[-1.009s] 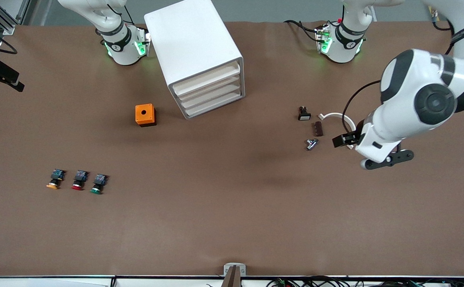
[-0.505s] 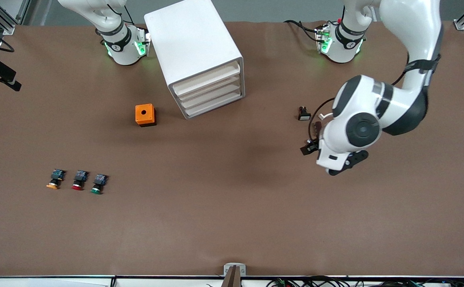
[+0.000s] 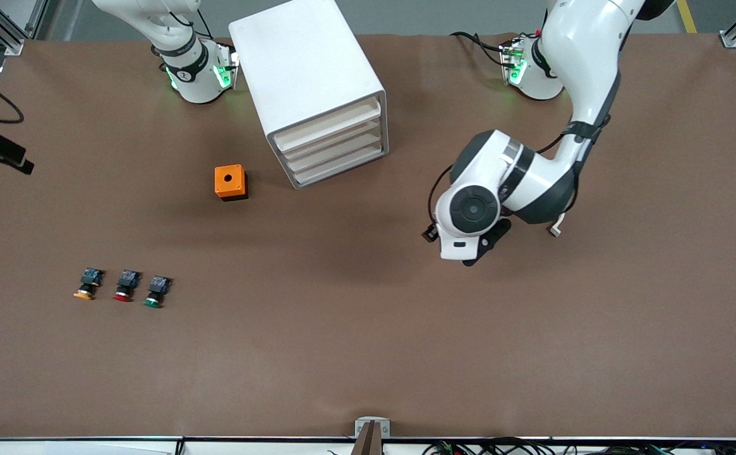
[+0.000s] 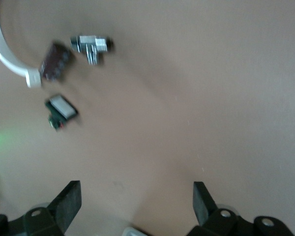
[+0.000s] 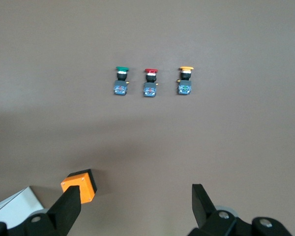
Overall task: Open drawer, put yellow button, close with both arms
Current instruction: 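Grasp the cabinet drawer front with the left gripper, then pull the drawer open with the left gripper while the right gripper grasps the yellow button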
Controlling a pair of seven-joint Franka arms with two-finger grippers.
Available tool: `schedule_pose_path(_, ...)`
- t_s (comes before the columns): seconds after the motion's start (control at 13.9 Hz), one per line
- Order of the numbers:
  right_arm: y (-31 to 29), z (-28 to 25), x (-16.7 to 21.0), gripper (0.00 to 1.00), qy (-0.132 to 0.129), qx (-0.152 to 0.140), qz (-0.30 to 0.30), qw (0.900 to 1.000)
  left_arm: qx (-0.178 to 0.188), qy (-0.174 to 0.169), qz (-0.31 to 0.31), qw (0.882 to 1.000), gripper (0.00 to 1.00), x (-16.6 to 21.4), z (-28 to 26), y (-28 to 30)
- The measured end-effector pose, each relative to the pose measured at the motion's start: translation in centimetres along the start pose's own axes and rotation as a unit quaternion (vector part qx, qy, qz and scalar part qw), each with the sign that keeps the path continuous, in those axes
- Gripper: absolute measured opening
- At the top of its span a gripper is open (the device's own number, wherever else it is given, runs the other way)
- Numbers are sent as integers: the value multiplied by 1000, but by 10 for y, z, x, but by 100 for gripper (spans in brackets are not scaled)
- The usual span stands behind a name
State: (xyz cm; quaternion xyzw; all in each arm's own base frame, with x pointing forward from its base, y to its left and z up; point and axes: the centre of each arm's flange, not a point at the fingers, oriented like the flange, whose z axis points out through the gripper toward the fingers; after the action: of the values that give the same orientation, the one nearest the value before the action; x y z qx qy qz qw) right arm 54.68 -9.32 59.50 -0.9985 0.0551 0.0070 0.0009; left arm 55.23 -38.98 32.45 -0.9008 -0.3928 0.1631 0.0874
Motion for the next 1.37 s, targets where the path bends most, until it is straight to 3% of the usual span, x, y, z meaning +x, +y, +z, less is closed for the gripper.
schedule_pose_path(0.22,24,24,23,100,15,-7,-40,999,-2,-59,-83,995,100,-35,1,6)
schedule_pose_path(0.43,62,69,45,100,1,-11,-34,999,23,-133,-219,966,100,-55,9,11)
schedule_pose_path(0.58,86,98,54,100,-9,-12,-18,1000,53,-169,-297,938,100,-68,21,16)
schedule_pose_path(0.72,99,120,66,100,-2,-17,-10,1000,85,-212,-361,904,100,-81,28,21)
schedule_pose_path(0.94,109,171,84,100,3,-24,-5,1000,141,-265,-462,835,100,-89,35,27)
schedule_pose_path(1.23,109,239,95,100,8,-20,2,1000,196,-324,-515,769,97,-103,33,33)
schedule_pose_path(1.37,110,273,94,100,23,-13,11,1000,220,-347,-521,748,86,-113,37,36)
